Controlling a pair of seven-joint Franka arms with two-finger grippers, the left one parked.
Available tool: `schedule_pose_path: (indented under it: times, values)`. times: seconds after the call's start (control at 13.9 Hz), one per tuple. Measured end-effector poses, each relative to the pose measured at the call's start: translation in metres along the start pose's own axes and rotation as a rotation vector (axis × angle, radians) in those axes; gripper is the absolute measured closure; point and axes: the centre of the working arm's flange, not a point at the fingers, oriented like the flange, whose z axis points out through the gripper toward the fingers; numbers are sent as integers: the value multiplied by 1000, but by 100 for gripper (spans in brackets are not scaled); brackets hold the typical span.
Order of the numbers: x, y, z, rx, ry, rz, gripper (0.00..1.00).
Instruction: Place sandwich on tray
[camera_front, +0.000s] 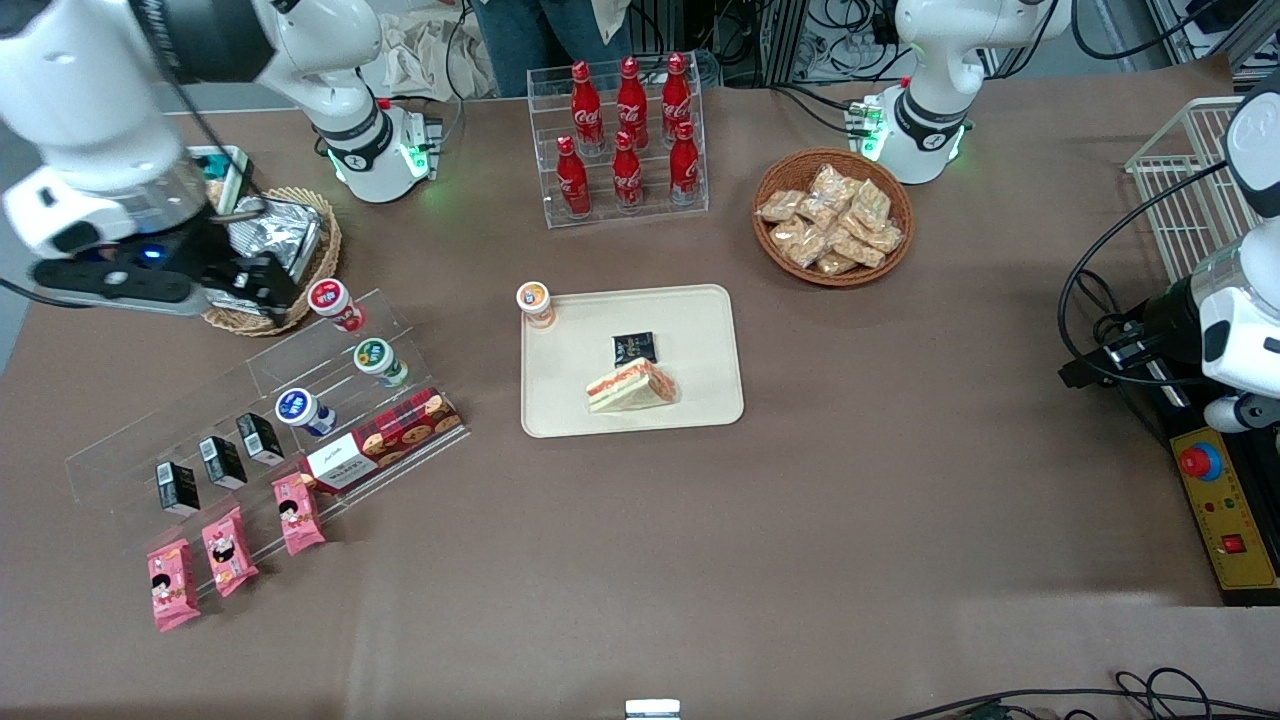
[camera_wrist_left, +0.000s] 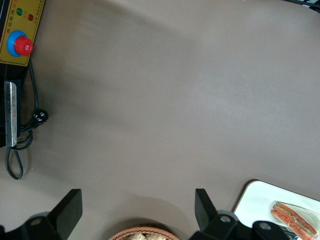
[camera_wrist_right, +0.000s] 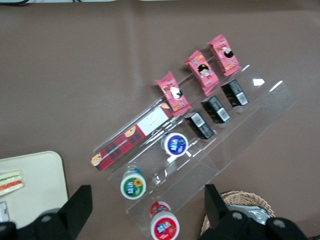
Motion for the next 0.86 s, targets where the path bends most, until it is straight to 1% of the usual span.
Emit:
schedule_pose_path:
  times: [0.07, 0.22, 0.43, 0.5, 0.58, 0.86]
  values:
    - [3, 16, -2, 7, -3, -13, 0]
    - [10, 52, -2, 36, -9, -52, 0]
    - [21, 119, 12, 115, -36, -31, 0]
    - [23, 135, 17, 123, -44, -19, 0]
    - [25, 145, 24, 122, -55, -4, 0]
    - [40, 155, 57, 106, -108, 22, 0]
